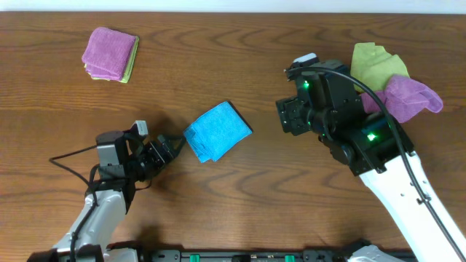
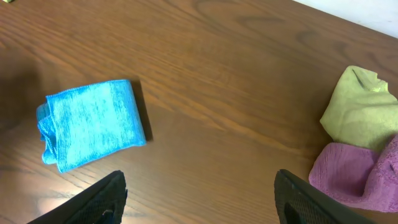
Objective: Fold the cloth
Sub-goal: 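Grasp the folded blue cloth's left edge with the left gripper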
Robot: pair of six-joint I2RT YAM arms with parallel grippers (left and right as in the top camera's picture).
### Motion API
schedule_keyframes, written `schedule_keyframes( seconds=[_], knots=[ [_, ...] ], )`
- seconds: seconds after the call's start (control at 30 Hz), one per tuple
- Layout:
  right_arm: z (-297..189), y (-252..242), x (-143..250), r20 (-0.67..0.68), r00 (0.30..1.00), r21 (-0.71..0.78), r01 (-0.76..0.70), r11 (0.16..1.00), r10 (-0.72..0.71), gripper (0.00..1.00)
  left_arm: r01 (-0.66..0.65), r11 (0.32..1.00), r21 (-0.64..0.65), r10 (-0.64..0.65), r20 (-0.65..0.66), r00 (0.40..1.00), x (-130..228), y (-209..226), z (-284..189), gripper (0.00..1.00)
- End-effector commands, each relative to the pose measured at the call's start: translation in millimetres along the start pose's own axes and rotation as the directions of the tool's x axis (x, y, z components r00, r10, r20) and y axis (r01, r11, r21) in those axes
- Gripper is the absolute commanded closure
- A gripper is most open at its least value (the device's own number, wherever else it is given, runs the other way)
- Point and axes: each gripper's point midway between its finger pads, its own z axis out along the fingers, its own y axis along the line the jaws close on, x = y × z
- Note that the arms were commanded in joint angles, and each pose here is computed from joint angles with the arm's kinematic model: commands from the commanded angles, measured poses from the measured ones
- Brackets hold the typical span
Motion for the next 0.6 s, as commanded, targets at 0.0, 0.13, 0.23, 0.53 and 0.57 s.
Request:
schedule_keyframes(
  seconds=[0.0, 0.13, 0.23, 0.53, 0.57],
  knots=[
    [-6.0, -2.9, -2.7, 0.015, 1.0, 0.004, 0.009, 1.0, -0.009, 0.24, 0.008, 1.0, 0.023, -0.007, -0.039, 0.999, 8.9, -3.5, 9.0, 0.15],
    [-6.0, -0.5, -2.2, 0.013, 1.0, -0.01, 0.009, 1.0, -0.009, 0.24, 0.002, 0.999, 0.033, -0.001, -0.039, 0.999, 8.0, -4.4, 21.6, 0.15],
    [-6.0, -0.6, -0.6, 0.006, 1.0, -0.01, 0.01, 1.0, -0.01, 0.24, 0.007, 0.999, 0.034, -0.006, -0.037, 0.999, 5.9, -0.2, 27.9, 0.15],
    [-6.0, -1.1, 4.6, -0.015, 1.0, -0.008, 0.014, 1.0, -0.014, 0.24, 0.068, 0.998, -0.015, -0.069, -0.08, 0.994, 16.6, 19.3, 41.7, 0.15],
    [-6.0, -1.1, 4.5, -0.014, 1.0, -0.008, 0.014, 1.0, -0.014, 0.24, 0.062, 0.998, -0.011, -0.063, -0.083, 0.995, 17.9, 17.5, 42.9, 0.15]
  ],
)
